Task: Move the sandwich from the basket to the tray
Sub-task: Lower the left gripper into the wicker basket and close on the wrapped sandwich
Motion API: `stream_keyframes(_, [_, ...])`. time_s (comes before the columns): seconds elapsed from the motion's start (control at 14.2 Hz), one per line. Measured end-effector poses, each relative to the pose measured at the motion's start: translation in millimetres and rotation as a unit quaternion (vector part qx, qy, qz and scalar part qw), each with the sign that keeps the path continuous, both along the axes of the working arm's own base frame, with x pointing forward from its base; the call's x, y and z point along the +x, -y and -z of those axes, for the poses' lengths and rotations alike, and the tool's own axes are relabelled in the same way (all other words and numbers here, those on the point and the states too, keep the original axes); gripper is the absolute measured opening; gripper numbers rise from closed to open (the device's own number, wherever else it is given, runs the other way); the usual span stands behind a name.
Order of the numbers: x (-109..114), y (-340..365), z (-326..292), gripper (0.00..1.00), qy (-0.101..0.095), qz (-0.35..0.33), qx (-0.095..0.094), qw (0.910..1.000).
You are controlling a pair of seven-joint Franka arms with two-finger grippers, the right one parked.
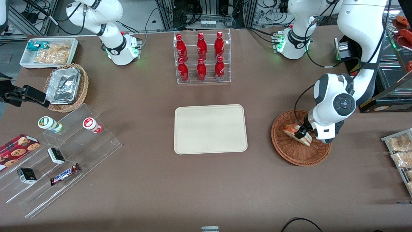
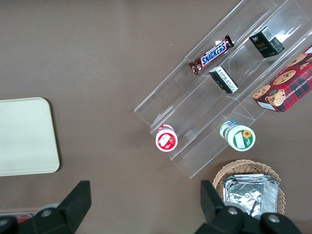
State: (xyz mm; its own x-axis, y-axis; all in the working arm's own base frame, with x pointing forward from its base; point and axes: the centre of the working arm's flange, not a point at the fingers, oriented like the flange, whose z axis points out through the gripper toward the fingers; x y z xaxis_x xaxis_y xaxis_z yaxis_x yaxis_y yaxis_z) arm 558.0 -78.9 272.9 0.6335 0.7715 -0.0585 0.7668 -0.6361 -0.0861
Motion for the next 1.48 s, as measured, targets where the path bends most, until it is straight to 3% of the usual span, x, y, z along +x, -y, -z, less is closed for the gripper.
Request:
stream_keyframes(0.42, [10.6, 0.6, -14.6, 1.0, 0.013, -0.001, -0.001, 0.9999])
stream_keyframes(0.84, [0.3, -0.5, -0.5, 1.0, -0.008, -0.033, 0.005, 0.9994])
stream_keyframes(1.48, [-2.8, 14.6, 19.5, 1.0, -0.014, -0.071, 0.008, 0.9974])
